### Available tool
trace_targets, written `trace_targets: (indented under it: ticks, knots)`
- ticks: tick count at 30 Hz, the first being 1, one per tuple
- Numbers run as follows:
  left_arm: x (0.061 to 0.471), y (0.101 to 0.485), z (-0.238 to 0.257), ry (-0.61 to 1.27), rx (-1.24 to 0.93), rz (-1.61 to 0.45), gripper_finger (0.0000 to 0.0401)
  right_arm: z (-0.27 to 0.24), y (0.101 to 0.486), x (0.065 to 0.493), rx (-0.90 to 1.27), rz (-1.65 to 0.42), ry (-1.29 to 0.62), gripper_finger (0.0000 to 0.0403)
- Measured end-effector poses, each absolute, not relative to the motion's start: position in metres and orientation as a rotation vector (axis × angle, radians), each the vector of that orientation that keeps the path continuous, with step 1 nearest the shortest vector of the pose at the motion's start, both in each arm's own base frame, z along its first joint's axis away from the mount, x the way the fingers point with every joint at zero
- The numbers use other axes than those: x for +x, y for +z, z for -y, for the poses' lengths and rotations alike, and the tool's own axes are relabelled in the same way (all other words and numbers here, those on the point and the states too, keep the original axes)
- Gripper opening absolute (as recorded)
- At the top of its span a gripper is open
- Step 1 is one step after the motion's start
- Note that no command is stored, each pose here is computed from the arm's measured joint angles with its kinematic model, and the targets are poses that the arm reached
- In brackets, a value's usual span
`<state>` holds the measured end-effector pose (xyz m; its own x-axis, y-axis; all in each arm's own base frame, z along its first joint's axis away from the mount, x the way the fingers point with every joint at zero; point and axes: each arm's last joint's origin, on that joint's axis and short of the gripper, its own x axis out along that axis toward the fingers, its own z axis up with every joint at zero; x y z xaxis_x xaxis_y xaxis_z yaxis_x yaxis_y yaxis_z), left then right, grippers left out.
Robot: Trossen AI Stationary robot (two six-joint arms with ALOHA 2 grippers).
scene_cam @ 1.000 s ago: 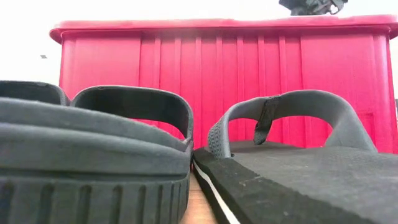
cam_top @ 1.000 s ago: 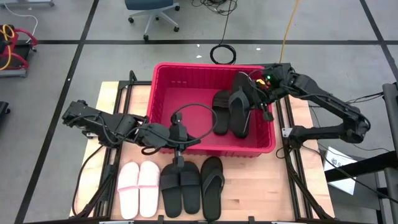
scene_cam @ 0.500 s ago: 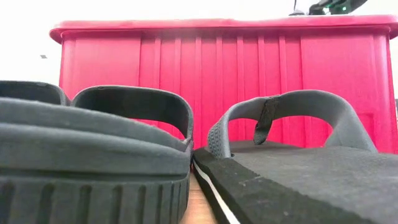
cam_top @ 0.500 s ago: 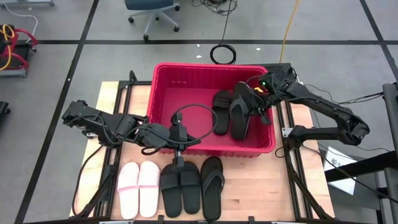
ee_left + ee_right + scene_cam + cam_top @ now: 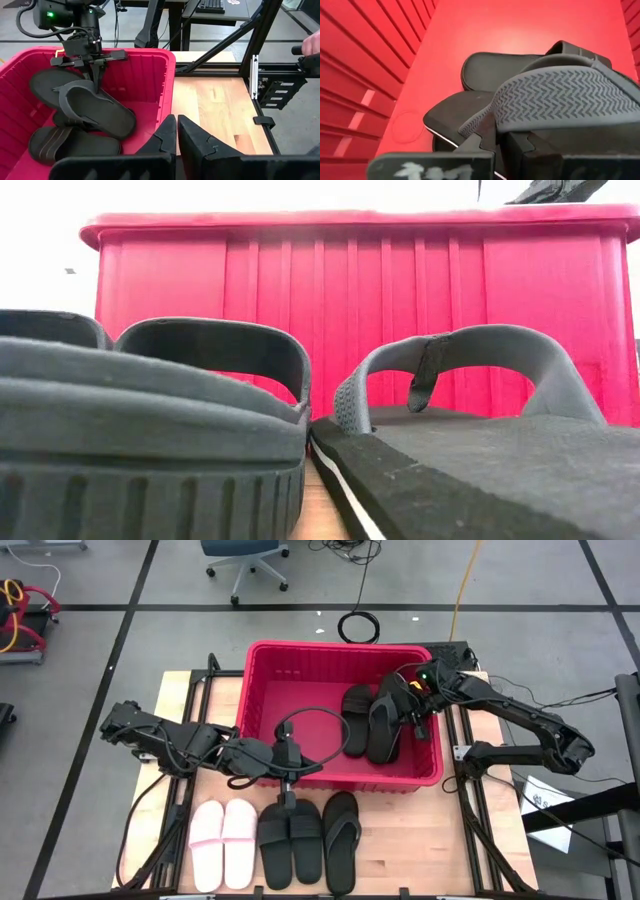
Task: Pick and place slides into bin
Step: Put the black slipper into the red bin
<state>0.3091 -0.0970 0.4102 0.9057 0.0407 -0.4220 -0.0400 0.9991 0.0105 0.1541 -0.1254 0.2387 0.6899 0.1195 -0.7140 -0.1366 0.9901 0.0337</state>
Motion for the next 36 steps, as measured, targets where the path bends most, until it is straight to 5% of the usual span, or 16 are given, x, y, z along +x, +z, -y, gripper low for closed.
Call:
trace_targets:
  ticks: [24, 36]
  knots:
    - [0.311, 0.41, 0.09, 0.059, 0.012, -0.436, 0.0002, 0.113, 0.257, 0.143, -0.099, -0.693, 0.131, 0.0]
    - [0.312, 0.41, 0.087, 0.066, 0.009, -0.436, 0.0012, 0.109, 0.264, 0.145, -0.159, -0.535, 0.287, 0.0]
